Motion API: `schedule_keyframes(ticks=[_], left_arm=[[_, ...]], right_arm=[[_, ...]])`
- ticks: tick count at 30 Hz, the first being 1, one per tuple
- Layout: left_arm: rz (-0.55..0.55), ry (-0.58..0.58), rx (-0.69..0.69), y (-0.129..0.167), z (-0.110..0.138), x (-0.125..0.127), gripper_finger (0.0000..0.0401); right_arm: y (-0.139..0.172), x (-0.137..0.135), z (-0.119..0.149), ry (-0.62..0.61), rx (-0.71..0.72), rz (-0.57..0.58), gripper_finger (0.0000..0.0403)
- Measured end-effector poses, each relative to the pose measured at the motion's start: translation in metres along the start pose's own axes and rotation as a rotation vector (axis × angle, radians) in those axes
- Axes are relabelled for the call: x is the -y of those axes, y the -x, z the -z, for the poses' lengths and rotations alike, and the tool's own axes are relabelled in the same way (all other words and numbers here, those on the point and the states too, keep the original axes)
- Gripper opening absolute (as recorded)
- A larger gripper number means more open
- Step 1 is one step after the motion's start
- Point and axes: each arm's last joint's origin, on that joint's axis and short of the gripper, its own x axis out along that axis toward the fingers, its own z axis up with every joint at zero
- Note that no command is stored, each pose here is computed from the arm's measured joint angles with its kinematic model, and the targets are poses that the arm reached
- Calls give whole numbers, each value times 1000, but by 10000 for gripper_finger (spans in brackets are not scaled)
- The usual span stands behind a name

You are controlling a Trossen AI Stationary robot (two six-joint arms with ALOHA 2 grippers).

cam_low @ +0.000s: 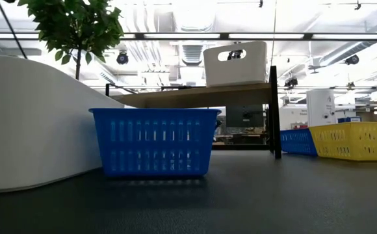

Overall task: Stack baskets on shelf by color
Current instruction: Put the left blue bin on the shelf

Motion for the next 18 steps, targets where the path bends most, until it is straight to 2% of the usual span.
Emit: schedule_keyframes(ticks=[5,12,15,18], left_arm=[[-16,19,-66,-20,22,6,3],[-108,118,-127,-41,49,8,1],[-204,205,-208,-46,62,3,1],[-358,296,-324,-50,75,-2,1]], right_arm=[[2,-1,1,14,18,-81,66],[0,-3,4,25,-2,-88,66],[0,-3,5,20,-16,-90,66],[0,-3,6,18,-24,-90,66]])
